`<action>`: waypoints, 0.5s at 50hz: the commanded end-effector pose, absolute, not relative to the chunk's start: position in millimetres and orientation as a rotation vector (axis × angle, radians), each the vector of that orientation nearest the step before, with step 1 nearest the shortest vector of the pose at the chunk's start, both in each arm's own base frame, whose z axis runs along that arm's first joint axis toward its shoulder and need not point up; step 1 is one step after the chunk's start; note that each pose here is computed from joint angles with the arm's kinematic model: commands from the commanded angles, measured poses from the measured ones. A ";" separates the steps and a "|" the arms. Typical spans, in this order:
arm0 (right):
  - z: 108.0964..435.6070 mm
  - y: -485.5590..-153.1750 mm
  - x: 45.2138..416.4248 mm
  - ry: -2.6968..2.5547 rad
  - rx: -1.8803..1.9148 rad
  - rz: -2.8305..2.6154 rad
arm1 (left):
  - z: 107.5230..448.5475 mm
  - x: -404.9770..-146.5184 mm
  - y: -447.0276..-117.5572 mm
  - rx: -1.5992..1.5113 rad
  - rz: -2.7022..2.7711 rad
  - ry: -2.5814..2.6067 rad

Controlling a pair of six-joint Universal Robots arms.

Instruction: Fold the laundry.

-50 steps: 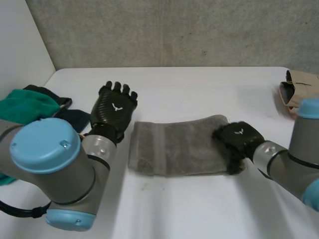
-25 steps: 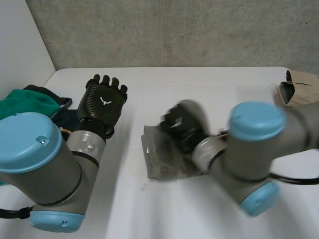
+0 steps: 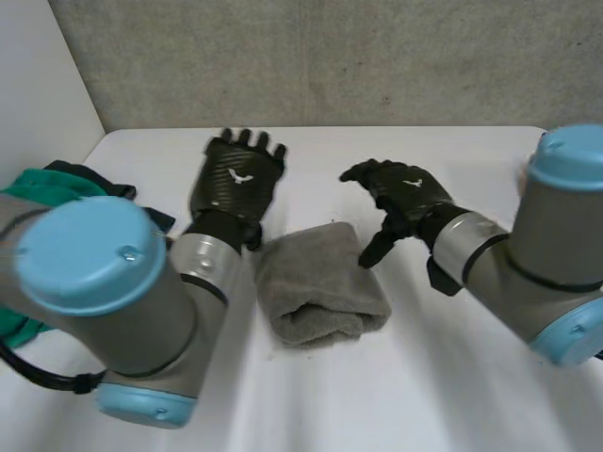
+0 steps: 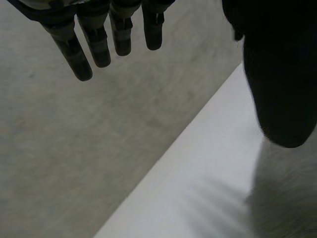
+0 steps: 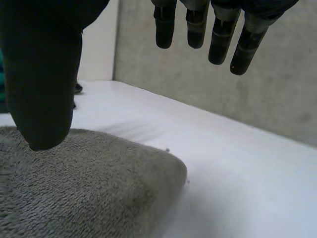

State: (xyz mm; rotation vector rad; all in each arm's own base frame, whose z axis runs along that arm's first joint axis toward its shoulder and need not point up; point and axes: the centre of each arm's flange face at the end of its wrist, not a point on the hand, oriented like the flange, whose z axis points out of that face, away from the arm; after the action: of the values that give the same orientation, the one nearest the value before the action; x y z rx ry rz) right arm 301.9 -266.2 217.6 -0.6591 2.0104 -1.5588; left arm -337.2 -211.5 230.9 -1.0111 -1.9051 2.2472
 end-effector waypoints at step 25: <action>143.8 -282.8 335.0 2.239 -1.057 -1.333 | 139.9 -349.7 -194.7 -1.168 1.741 -2.313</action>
State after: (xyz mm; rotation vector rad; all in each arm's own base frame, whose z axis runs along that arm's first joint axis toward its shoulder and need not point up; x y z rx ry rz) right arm 334.8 -284.2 134.5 -1.0021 2.2553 -1.2671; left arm -346.5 -193.6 133.8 -1.1227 -2.3580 1.7014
